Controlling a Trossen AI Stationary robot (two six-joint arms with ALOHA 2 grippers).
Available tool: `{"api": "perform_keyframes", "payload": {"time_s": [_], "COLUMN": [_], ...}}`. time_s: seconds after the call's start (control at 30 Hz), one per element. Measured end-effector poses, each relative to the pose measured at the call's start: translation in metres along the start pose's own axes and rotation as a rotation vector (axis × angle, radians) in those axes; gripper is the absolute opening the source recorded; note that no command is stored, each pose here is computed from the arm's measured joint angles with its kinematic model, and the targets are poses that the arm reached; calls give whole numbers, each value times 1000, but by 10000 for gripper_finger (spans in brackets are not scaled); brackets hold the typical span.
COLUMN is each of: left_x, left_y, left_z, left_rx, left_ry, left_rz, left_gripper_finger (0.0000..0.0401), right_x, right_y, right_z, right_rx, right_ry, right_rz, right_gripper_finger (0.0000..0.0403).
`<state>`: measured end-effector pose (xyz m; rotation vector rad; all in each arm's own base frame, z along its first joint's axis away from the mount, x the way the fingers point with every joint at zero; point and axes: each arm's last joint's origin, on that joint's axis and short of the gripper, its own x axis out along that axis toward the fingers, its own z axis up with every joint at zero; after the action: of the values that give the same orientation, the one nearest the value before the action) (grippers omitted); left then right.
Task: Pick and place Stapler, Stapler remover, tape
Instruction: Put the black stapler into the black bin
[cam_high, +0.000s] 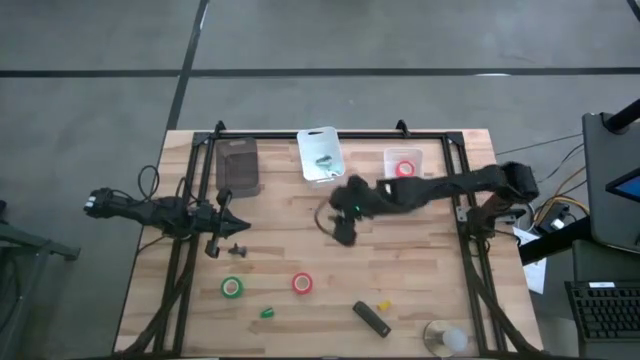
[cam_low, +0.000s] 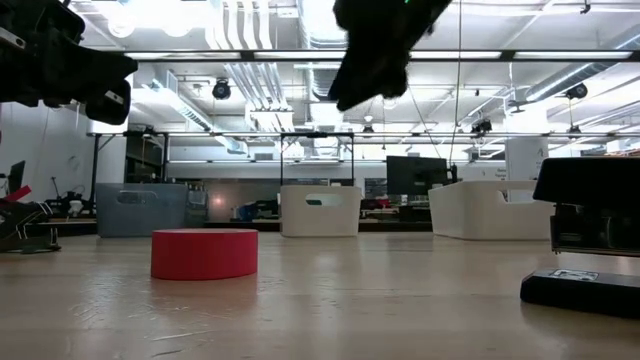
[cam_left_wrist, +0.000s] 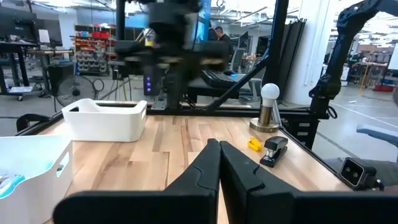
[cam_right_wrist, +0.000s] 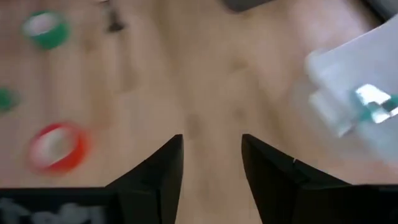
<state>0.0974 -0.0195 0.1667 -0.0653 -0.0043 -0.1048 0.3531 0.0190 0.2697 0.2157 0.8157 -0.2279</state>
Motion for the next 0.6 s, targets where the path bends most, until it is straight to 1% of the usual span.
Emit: {"api": "perform_keyframes", "payload": {"time_s": [0.1, 0.23, 0.33, 0.47, 0.6], "left_x": [0, 0, 0, 0, 0], "left_y": [0, 0, 0, 0, 0], "left_z": [0, 0, 0, 0, 0], "left_rx": [0, 0, 0, 0, 0], "left_ry": [0, 0, 0, 0, 0], "left_rz": [0, 0, 0, 0, 0], "left_gripper_finger": [10, 10, 10, 10, 10], "right_x": [-21, -46, -59, -68, -65], "right_y": [30, 68, 93, 124, 152], "right_z": [-17, -45, -64, -91, -120], "right_rx": [15, 21, 55, 149, 223], "right_ry": [77, 163, 212, 285, 355], "right_rz": [82, 139, 173, 195, 190], "right_gripper_finger": [166, 169, 169, 170, 173]}}
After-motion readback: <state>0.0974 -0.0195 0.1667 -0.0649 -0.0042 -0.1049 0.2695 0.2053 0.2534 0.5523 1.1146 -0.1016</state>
